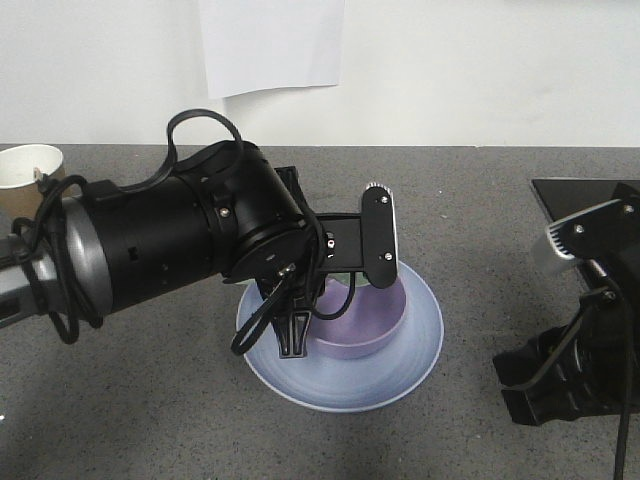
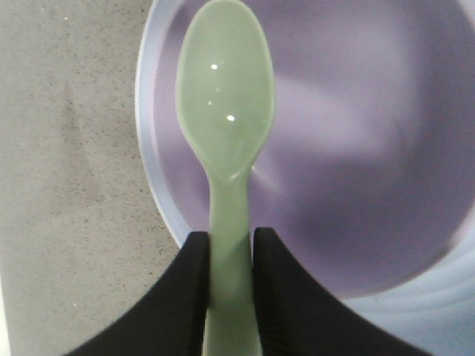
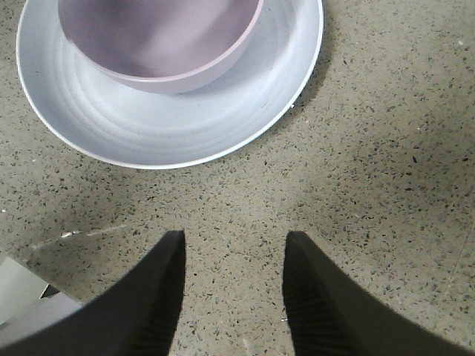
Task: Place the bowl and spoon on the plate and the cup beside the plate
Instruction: 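Swing the left gripper with the spoon over the bowl, then lower the spoon into the bowl and release it from the left gripper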
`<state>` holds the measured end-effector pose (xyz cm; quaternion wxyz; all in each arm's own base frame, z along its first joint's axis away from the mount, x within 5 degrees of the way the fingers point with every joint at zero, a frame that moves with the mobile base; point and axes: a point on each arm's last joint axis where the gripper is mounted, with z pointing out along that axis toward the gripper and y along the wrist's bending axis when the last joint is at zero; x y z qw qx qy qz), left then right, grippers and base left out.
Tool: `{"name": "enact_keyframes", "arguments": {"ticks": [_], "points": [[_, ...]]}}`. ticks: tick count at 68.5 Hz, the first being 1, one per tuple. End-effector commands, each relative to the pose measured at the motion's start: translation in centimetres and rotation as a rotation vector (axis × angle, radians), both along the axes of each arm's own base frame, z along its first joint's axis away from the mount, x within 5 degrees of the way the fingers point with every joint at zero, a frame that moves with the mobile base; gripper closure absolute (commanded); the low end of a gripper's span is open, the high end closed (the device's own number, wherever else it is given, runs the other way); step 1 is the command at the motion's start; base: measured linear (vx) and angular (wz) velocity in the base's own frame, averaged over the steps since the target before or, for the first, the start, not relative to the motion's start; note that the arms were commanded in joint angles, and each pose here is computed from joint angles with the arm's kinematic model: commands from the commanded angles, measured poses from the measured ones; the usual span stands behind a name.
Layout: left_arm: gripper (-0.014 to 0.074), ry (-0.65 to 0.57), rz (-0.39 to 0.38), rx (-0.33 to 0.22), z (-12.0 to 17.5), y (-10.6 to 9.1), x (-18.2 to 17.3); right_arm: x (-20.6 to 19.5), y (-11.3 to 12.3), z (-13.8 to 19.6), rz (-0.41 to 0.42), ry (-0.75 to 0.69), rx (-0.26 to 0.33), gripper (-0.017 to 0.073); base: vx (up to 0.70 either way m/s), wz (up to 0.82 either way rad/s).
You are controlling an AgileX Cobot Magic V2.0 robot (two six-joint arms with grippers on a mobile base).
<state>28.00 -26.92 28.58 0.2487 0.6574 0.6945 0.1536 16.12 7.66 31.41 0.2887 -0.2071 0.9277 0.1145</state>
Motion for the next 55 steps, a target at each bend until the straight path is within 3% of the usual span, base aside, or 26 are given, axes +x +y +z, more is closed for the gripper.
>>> {"name": "enact_keyframes", "arguments": {"ticks": [1,29,55], "points": [[0.0501,-0.094,-0.024,-0.059,2.77,0.03,-0.08,0.22,0.03,1.19,-0.002,-0.073,0.027,0.0257,0.0,0.0],[0.0481,-0.075,-0.013,-0.036,2.44,0.15,-0.11,0.22,0.03,1.19,-0.002,-0.073,0.027,0.0257,0.0,0.0],[0.0326,-0.044,-0.003,-0.055,2.3,0.06,-0.32,0.22,0.03,1.19,-0.002,-0.073,0.027,0.0257,0.0,0.0]]}}
